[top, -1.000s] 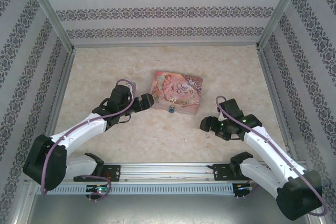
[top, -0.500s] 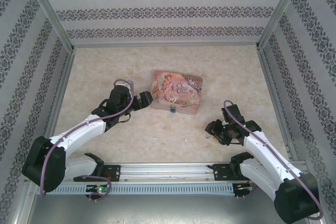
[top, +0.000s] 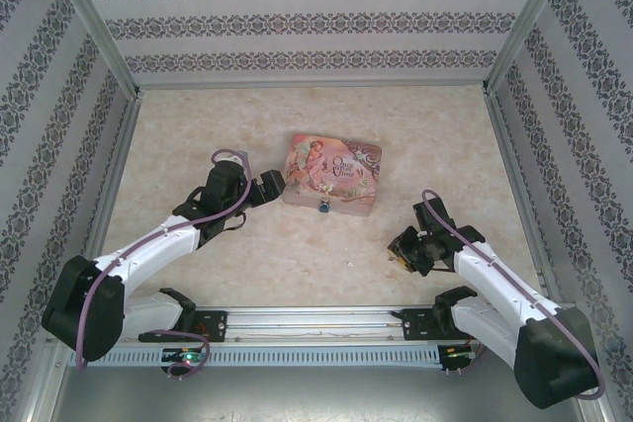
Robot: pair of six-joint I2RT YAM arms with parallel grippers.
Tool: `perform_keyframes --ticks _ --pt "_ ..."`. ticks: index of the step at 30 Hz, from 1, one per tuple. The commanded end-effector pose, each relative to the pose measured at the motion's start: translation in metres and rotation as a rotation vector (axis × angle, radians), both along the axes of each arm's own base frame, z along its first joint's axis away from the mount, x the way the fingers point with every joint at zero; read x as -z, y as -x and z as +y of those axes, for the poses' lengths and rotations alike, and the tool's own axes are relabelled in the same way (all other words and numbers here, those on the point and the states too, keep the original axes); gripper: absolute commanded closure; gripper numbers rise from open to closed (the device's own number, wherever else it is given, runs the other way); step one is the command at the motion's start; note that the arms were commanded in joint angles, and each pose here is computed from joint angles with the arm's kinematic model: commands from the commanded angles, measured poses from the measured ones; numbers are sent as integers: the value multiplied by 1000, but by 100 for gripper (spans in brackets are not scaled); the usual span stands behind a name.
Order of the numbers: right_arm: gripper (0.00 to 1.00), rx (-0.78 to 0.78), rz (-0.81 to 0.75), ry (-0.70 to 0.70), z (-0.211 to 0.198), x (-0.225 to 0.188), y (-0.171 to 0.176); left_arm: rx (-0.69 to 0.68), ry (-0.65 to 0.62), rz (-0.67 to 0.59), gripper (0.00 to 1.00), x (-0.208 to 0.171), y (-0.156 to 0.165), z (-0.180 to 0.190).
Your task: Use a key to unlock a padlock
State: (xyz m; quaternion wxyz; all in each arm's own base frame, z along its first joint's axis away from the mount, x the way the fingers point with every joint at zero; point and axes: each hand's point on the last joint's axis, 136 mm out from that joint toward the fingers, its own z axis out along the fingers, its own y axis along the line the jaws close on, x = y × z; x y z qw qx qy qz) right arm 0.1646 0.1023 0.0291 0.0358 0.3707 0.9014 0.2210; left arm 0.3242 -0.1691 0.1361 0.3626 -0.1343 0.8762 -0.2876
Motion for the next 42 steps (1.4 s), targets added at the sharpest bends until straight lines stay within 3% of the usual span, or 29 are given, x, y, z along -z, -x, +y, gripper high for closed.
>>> perform_keyframes --ticks 1,27,30,35,42 --pt "73 36 55 14 -3 8 8 -11 -4 -6 6 -5 -4 -2" --pt "78 36 103 13 9 16 -2 -15 -5 -11 6 -6 -5 -2" --pt "82 44 92 6 10 15 -5 -13 -6 -12 6 -6 -5 -2" --pt "100 48 58 1 10 11 -10 0 -8 -28 6 -11 -6 -4" --pt "100 29 -107 -64 18 -12 -29 55 -52 -114 5 -46 -10 -6"
